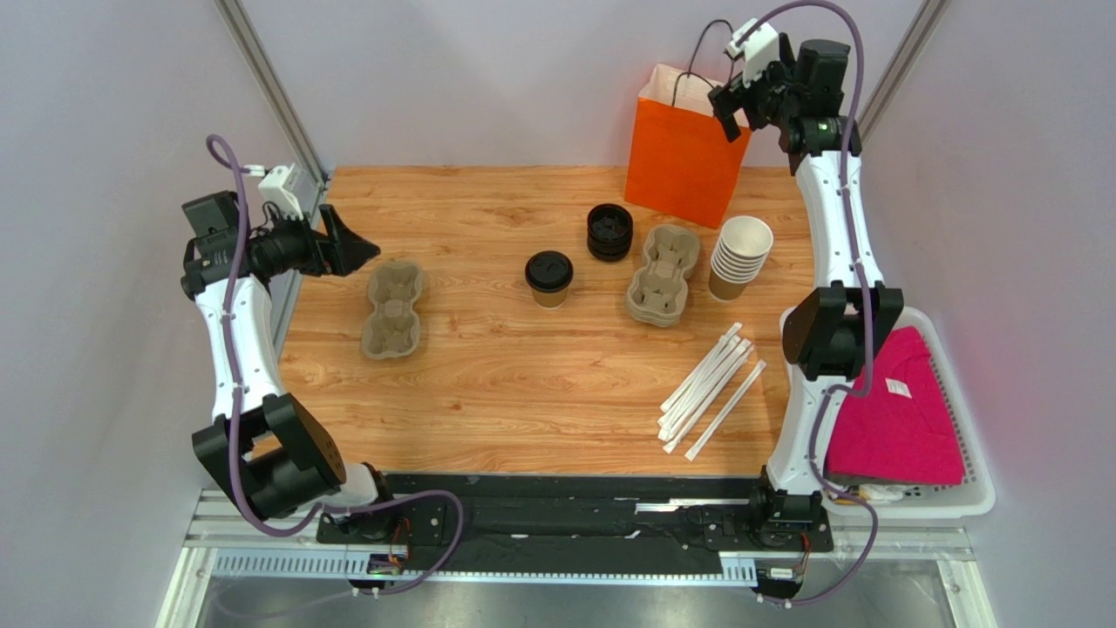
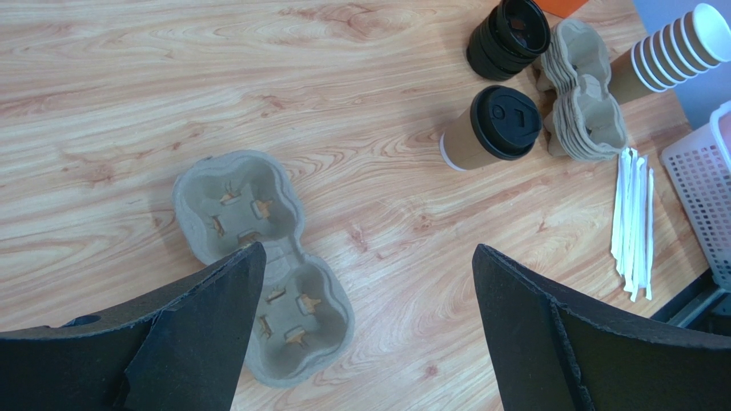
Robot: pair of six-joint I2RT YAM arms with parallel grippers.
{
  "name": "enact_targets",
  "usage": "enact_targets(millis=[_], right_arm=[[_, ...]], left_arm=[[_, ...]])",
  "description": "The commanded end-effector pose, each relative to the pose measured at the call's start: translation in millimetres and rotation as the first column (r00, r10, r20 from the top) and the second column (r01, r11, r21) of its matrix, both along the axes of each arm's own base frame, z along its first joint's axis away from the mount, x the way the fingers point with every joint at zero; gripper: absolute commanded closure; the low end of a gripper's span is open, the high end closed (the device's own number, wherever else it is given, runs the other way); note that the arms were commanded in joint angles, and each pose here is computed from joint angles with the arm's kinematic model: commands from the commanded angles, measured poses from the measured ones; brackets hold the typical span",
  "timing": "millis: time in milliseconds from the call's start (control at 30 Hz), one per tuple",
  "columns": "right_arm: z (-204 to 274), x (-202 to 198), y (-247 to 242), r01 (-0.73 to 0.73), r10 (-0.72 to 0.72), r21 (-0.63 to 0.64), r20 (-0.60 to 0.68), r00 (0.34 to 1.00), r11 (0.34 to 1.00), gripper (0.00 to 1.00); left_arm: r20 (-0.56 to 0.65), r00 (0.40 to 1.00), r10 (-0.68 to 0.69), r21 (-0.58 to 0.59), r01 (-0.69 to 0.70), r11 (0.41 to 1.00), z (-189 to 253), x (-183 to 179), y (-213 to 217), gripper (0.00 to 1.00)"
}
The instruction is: Pack the takeout coffee
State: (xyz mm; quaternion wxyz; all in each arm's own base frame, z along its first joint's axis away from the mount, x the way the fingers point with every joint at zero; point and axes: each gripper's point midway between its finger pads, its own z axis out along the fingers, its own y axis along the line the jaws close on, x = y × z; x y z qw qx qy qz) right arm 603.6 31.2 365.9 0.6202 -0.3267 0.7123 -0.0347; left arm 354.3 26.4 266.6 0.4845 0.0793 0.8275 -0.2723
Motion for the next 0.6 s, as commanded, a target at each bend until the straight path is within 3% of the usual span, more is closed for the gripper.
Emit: enact_targets(millis=[0, 233, 333, 433, 533, 567], right_arm=[[-14, 11, 8, -0.048, 0.047, -0.035, -0.006, 0.999, 0.998, 0.07], [-54, 26, 7, -0.043, 0.039, -0.081, -0.058, 0.998, 0.996, 0.09], [-73, 31, 4, -0.038, 0.028, -0.105, -0.091, 0.995, 0.994, 0.14], [-81, 30, 4, -0.043, 0.031, -0.112, -0.110, 0.994, 0.993, 0.25], [-77, 28, 4, -0.043, 0.032, -0.106, -0.107, 0.994, 0.993, 0.41], [-78, 27, 5, -0.045, 0.033, -0.104, -0.112, 0.993, 0.994, 0.57]], left_arm=[[0.033, 0.999, -0.016, -0.010, 0.016, 1.000, 9, 6, -1, 0.01], [0.019, 1.000, -0.008, -0.018, 0.008, 1.000, 6, 7, 1, 0.01], [0.018, 1.000, -0.010, -0.017, 0.011, 1.000, 6, 7, 0, 0.01], [0.010, 1.000, -0.008, -0.017, 0.008, 1.000, 4, 6, 1, 0.01], [0.007, 1.000, -0.015, -0.031, 0.015, 0.999, 5, 8, 0, 0.01], [0.000, 1.000, -0.015, -0.039, 0.015, 0.999, 3, 9, 0, 0.01]])
